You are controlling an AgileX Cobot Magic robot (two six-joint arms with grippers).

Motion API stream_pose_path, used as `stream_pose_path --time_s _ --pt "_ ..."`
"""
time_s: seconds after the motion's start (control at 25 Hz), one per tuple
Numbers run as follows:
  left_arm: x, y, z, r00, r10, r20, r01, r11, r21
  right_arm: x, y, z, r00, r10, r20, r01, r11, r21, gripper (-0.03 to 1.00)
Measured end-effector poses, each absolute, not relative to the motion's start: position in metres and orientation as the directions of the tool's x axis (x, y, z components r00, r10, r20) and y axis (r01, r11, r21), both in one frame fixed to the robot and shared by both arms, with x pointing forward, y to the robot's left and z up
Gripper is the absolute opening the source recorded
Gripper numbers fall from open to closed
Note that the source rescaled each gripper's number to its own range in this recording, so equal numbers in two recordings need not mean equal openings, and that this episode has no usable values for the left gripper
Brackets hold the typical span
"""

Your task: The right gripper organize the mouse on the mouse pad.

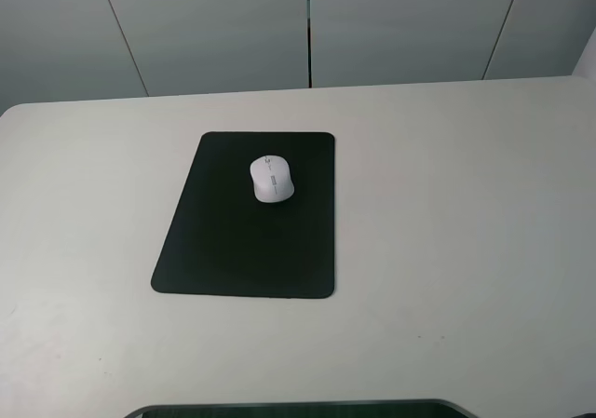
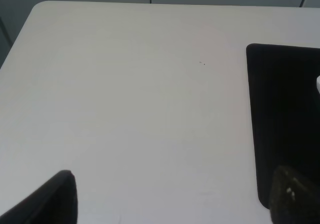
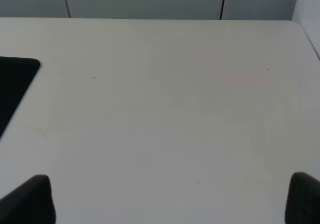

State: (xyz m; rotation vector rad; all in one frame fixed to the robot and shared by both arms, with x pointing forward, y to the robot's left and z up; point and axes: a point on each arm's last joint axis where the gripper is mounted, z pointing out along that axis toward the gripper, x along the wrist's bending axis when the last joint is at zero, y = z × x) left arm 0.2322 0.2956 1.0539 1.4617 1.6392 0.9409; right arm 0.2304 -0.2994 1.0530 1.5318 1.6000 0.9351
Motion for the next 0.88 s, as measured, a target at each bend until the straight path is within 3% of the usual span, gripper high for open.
stream_pose_path --time_s 0.88 --pt "0.2322 0.2956 1.0539 -0.083 0.995 -0.052 0.457 0.084 0.885 0.2305 -0.2994 1.0532 -0.034 0.999 -0.016 0.474 0.03 0.88 0.99"
